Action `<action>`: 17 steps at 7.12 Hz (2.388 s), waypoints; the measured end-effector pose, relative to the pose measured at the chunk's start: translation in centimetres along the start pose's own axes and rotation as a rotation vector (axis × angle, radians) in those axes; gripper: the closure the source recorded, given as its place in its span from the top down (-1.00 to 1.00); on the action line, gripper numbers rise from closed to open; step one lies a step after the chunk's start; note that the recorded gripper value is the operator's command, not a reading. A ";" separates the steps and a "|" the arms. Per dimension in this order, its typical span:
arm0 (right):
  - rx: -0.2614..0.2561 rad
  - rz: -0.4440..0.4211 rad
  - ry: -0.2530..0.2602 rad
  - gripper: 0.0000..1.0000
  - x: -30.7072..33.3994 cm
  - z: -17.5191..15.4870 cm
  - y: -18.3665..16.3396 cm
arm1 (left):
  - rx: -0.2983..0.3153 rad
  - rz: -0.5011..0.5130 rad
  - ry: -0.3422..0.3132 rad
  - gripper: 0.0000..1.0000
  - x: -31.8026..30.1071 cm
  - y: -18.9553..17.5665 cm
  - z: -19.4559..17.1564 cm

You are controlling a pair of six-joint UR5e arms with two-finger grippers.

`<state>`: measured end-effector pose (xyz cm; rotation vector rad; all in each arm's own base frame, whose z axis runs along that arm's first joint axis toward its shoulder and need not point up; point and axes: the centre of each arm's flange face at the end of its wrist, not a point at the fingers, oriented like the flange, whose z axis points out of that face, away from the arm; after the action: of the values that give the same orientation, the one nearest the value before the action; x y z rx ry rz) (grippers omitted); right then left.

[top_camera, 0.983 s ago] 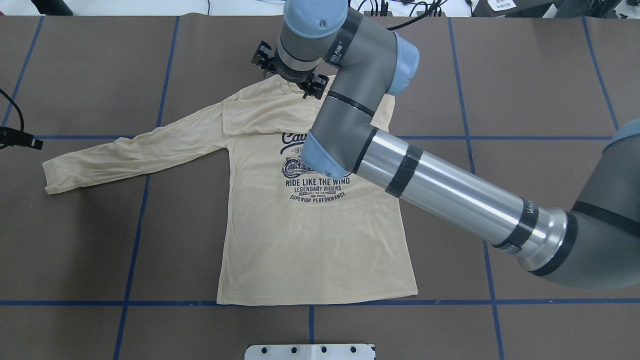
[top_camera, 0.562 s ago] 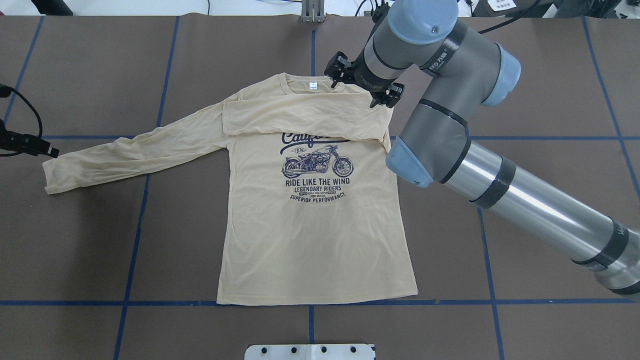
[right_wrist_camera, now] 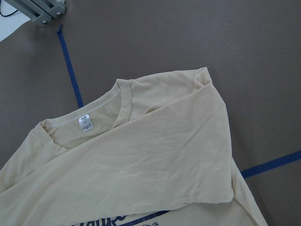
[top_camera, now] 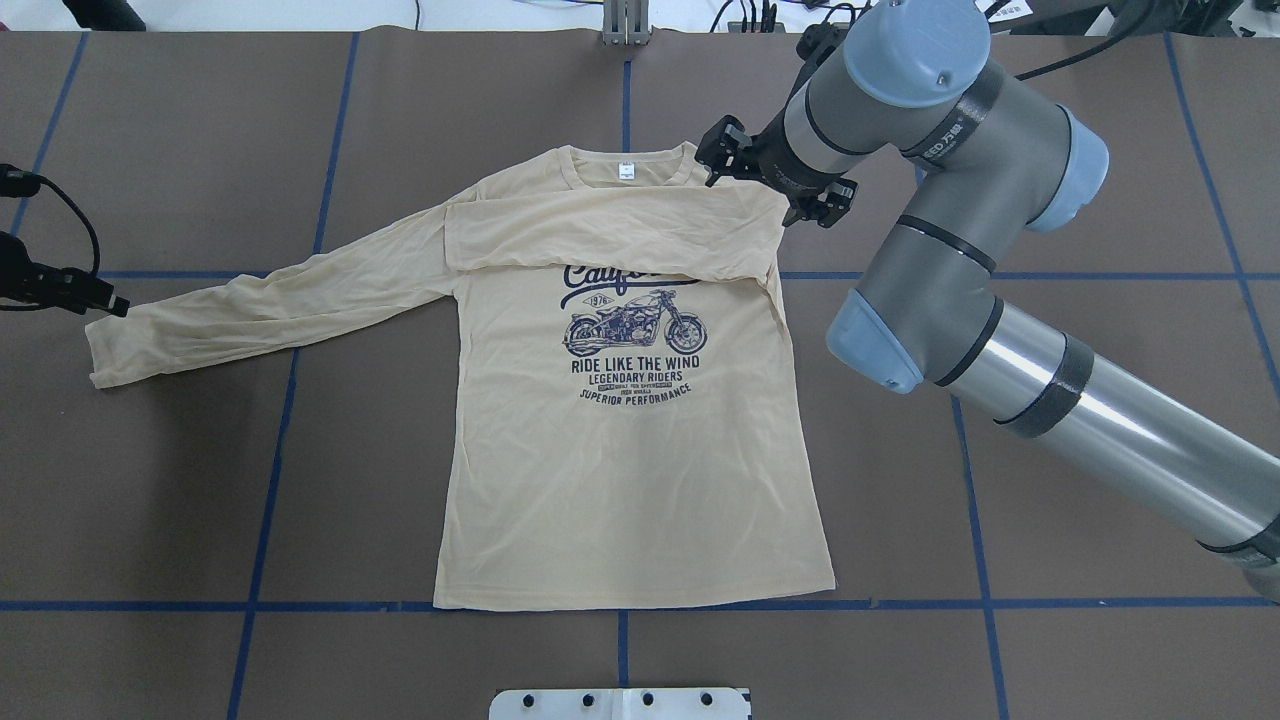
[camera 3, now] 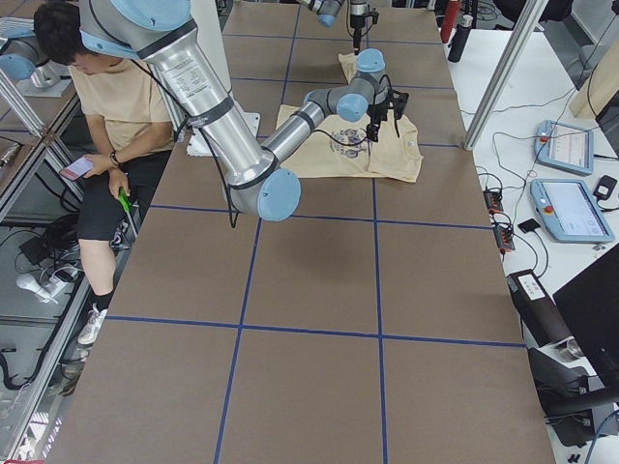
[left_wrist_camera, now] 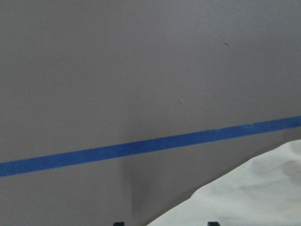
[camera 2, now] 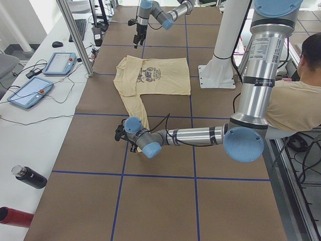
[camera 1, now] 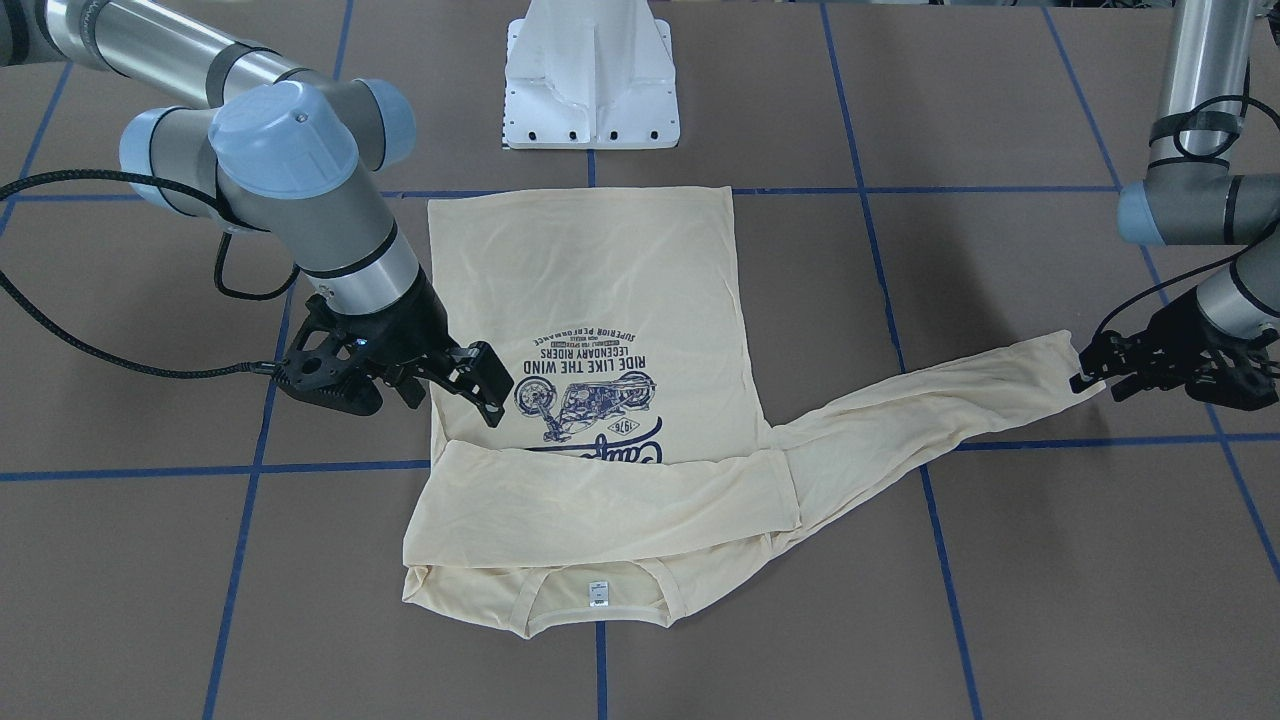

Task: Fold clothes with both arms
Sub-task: 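Hold the sleeve with the right gripper while the left reaches the other cuff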

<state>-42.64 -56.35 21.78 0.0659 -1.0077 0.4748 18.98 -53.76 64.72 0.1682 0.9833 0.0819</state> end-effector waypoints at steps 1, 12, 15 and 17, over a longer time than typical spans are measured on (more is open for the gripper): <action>0.001 0.000 0.000 0.99 0.1 0.0 0.0 | -0.002 -0.005 -0.005 0.29 -0.2 0.0 0.1; 0.005 -0.004 0.002 0.99 -0.1 0.2 0.4 | -0.025 -0.044 -0.023 -0.24 -1.9 1.2 0.8; 0.004 -0.004 0.002 0.99 -0.1 0.3 0.5 | -0.026 -0.046 -0.024 -0.23 -1.9 1.2 0.8; 0.003 -0.004 0.003 0.99 -0.2 0.3 0.5 | -0.028 -0.049 -0.025 -0.23 -2.0 1.3 0.8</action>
<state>-43.19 -56.04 21.76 0.0699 -1.0042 0.4726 18.55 -52.89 67.05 0.1195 0.9603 0.0484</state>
